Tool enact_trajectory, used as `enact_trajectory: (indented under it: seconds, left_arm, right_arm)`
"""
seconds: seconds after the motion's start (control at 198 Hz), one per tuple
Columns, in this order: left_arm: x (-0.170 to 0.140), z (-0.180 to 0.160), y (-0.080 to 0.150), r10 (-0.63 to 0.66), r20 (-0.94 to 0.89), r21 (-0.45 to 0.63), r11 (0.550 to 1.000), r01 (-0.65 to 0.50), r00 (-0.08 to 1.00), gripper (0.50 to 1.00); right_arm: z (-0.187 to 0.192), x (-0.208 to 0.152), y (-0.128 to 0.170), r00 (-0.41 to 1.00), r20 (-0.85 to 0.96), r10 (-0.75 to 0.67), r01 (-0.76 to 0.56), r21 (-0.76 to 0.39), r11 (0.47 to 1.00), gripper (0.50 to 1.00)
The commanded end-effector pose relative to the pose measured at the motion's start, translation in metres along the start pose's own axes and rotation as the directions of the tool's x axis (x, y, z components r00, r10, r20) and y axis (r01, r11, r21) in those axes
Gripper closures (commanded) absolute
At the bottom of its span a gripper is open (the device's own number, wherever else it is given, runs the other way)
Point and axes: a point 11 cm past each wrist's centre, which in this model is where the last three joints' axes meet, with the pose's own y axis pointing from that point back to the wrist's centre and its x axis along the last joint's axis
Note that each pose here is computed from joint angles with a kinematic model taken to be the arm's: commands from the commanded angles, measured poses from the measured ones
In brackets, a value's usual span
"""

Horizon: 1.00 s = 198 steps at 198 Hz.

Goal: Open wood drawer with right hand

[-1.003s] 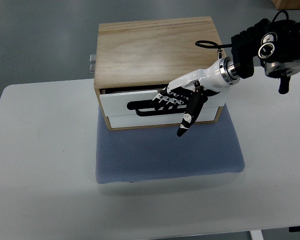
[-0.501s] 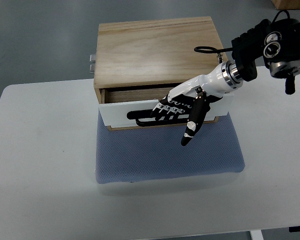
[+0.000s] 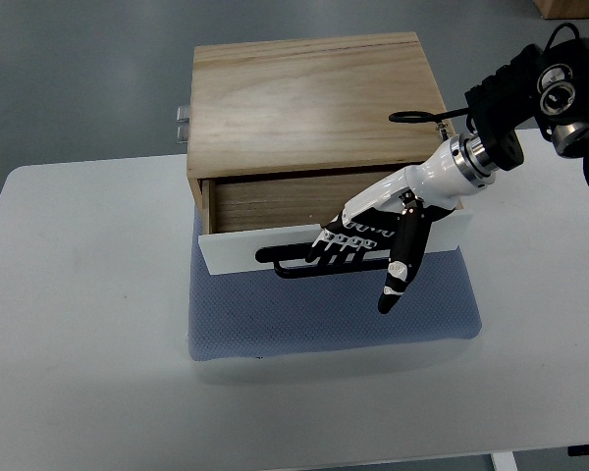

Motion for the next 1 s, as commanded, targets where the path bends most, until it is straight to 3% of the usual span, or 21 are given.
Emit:
enact_trajectory:
  seconds: [0.0,0.618,0.871,0.876,0.901,0.997]
  left_arm:
    - [0.000,-0.001,0.000,0.000,0.000,0.001,1.000,0.000,1.000,0.500]
    - [0.000,-0.001,0.000,0.000,0.000,0.001,1.000,0.000,1.000,0.500]
    - [0.000,0.000,0.000,0.000,0.000,0.000,1.000,0.000,1.000,0.500]
    - [0.000,-0.001,0.000,0.000,0.000,0.001,1.000,0.000,1.000,0.500]
    - [0.000,-0.001,0.000,0.000,0.000,0.001,1.000,0.000,1.000,0.500]
    - [0.000,0.000,0.000,0.000,0.000,0.000,1.000,0.000,1.000,0.500]
  right_arm:
    - [-0.001,-0.002,0.002,1.000,-0.004,-0.011,0.011,0.001,1.000,0.556]
    - [-0.017,0.006,0.022,0.999,-0.029,0.045,-0.044,0.042,0.998,0.556]
    - [-0.035,0.024,0.053,0.989,0.008,0.148,-0.147,0.178,0.973,0.556]
    - [-0.039,0.031,0.062,0.983,0.063,0.174,-0.184,0.230,0.956,0.556]
    - [-0.041,0.037,0.068,0.976,0.102,0.192,-0.213,0.265,0.940,0.556]
    - [-0.046,0.053,0.089,0.951,0.180,0.251,-0.300,0.334,0.894,0.556]
